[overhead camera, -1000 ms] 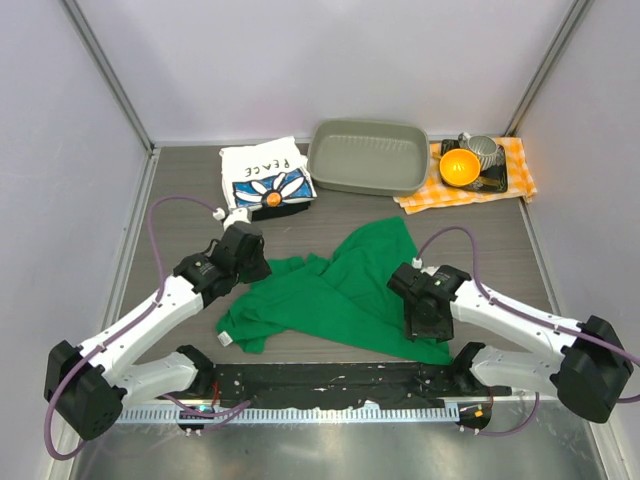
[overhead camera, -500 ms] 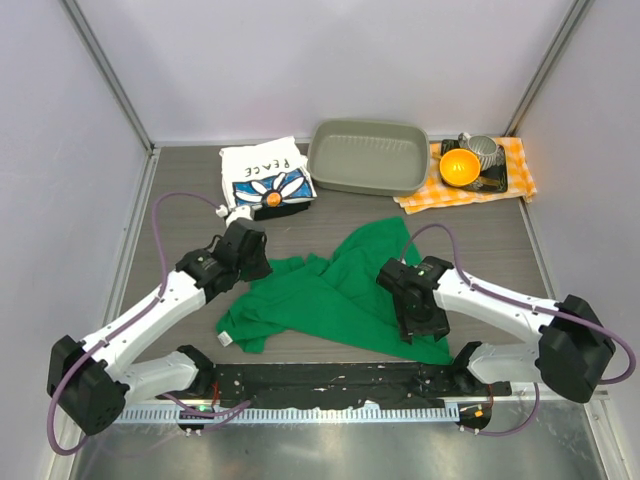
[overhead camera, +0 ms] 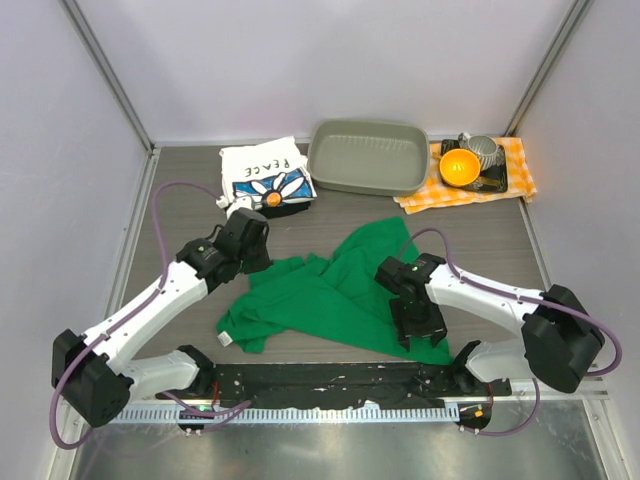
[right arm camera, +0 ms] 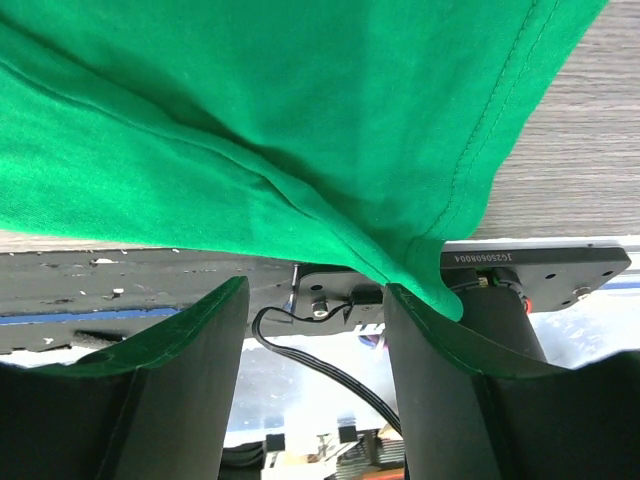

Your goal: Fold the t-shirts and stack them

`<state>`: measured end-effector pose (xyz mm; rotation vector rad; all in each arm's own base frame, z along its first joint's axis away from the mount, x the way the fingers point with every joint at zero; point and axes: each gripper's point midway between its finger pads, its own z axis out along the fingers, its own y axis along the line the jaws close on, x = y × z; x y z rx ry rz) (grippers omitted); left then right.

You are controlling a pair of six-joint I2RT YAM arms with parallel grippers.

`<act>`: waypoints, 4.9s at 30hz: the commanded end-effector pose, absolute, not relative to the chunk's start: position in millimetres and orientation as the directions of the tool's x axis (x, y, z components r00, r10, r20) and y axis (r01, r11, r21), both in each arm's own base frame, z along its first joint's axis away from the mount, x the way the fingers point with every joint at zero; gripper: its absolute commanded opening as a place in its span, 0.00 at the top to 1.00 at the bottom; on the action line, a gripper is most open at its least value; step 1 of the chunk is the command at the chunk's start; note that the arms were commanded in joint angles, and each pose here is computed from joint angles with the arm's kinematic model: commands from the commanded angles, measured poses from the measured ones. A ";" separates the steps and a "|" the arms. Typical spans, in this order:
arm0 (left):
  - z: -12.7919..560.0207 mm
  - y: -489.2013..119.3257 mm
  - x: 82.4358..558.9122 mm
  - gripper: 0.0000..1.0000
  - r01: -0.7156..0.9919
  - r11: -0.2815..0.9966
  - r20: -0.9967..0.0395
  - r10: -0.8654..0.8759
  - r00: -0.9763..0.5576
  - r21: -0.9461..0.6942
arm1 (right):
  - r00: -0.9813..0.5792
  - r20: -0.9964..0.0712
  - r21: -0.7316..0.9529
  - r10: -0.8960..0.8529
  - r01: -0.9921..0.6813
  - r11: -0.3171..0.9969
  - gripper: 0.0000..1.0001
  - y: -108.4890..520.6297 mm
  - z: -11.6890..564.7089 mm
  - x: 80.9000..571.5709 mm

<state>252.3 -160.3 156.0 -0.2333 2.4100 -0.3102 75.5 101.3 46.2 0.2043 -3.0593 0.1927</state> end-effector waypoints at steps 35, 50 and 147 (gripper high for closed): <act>167.7 -168.2 294.4 1.00 -0.086 0.970 -0.595 -0.209 -0.776 -0.228 | -0.985 0.166 -0.018 0.048 0.046 0.999 0.40 97.0 38.6 104.7; 167.2 -166.3 299.5 1.00 -0.078 0.971 -0.590 -0.201 -0.782 -0.227 | -0.960 0.269 -0.028 0.080 0.075 0.997 0.46 97.4 26.9 92.1; 173.2 33.7 365.7 1.00 -0.542 0.805 -0.527 -0.577 -0.624 -0.240 | -0.939 -0.342 0.337 0.023 -0.099 0.936 0.02 155.1 106.8 177.4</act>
